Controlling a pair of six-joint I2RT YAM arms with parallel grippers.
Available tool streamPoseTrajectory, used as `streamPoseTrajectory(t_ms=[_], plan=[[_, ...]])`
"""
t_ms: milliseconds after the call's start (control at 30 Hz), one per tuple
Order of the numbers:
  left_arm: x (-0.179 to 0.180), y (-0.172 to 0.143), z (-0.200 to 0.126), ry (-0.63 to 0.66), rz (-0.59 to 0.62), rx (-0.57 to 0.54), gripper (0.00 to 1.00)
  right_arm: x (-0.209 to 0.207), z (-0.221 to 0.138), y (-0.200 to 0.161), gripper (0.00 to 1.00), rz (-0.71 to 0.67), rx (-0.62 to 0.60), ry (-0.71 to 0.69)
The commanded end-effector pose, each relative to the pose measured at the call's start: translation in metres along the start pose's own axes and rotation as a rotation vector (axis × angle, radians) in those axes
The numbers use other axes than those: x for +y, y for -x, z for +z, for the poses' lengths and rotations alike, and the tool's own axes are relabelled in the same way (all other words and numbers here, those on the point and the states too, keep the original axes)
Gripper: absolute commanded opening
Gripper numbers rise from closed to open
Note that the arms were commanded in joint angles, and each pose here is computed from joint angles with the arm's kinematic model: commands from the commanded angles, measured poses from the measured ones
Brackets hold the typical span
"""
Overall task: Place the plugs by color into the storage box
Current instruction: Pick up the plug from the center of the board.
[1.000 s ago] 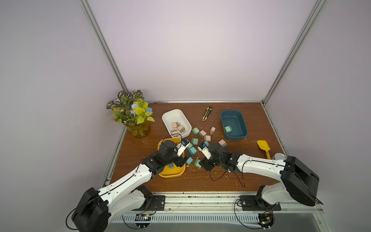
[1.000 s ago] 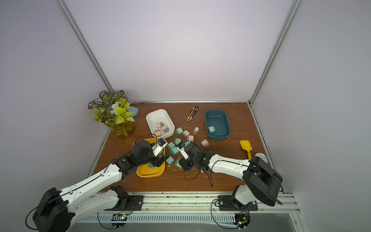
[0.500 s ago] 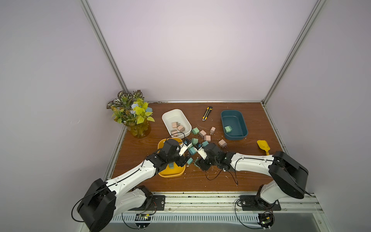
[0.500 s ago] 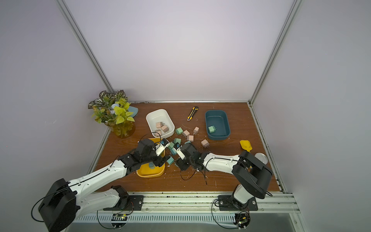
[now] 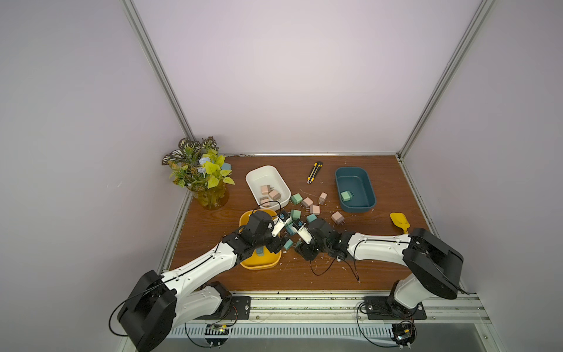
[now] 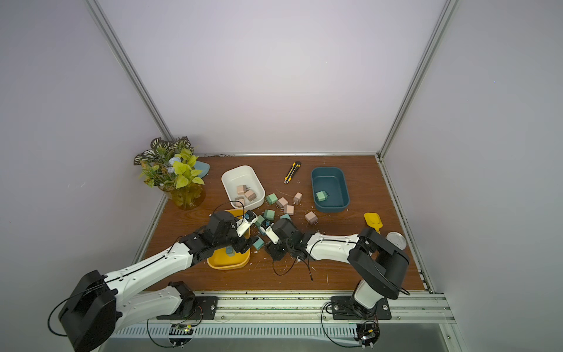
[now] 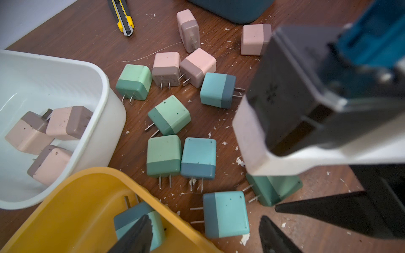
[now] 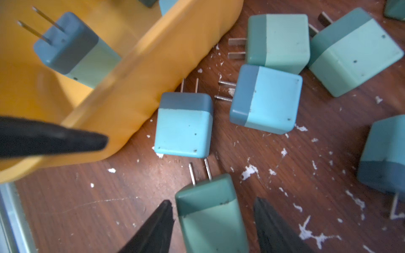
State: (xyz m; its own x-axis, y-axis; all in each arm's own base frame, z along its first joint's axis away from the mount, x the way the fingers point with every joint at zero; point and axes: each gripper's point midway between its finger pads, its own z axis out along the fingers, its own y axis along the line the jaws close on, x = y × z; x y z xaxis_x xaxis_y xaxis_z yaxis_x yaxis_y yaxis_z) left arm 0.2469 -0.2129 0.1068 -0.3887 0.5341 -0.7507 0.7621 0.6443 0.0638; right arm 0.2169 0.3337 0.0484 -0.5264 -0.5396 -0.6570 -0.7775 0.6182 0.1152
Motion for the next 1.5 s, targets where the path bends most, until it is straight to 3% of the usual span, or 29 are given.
streamPoseTrajectory(t_ms=[0, 267, 300, 333, 833, 1467], plan=[[0.004, 0.013, -0.004, 0.015, 0.016, -0.028, 0.79, 0.004, 0.002, 0.0, 0.64, -0.018, 0.008, 0.009], [-0.004, 0.016, 0.003, -0.045, -0.024, -0.015, 0.81, 0.01, -0.005, 0.002, 0.54, 0.019, -0.017, -0.003], [-0.004, 0.015, 0.004, -0.048, -0.029, -0.007, 0.94, 0.012, -0.007, 0.004, 0.52, 0.02, -0.027, 0.001], [-0.004, 0.015, 0.005, -0.049, -0.032, -0.002, 0.99, 0.013, -0.009, 0.004, 0.51, 0.021, -0.033, 0.0], [0.0, 0.021, 0.004, -0.029, -0.018, -0.016, 0.99, 0.007, -0.009, -0.002, 0.43, 0.059, -0.067, -0.051], [-0.004, 0.046, -0.006, -0.054, -0.038, -0.111, 0.99, -0.021, -0.057, 0.002, 0.4, 0.093, -0.195, -0.177]])
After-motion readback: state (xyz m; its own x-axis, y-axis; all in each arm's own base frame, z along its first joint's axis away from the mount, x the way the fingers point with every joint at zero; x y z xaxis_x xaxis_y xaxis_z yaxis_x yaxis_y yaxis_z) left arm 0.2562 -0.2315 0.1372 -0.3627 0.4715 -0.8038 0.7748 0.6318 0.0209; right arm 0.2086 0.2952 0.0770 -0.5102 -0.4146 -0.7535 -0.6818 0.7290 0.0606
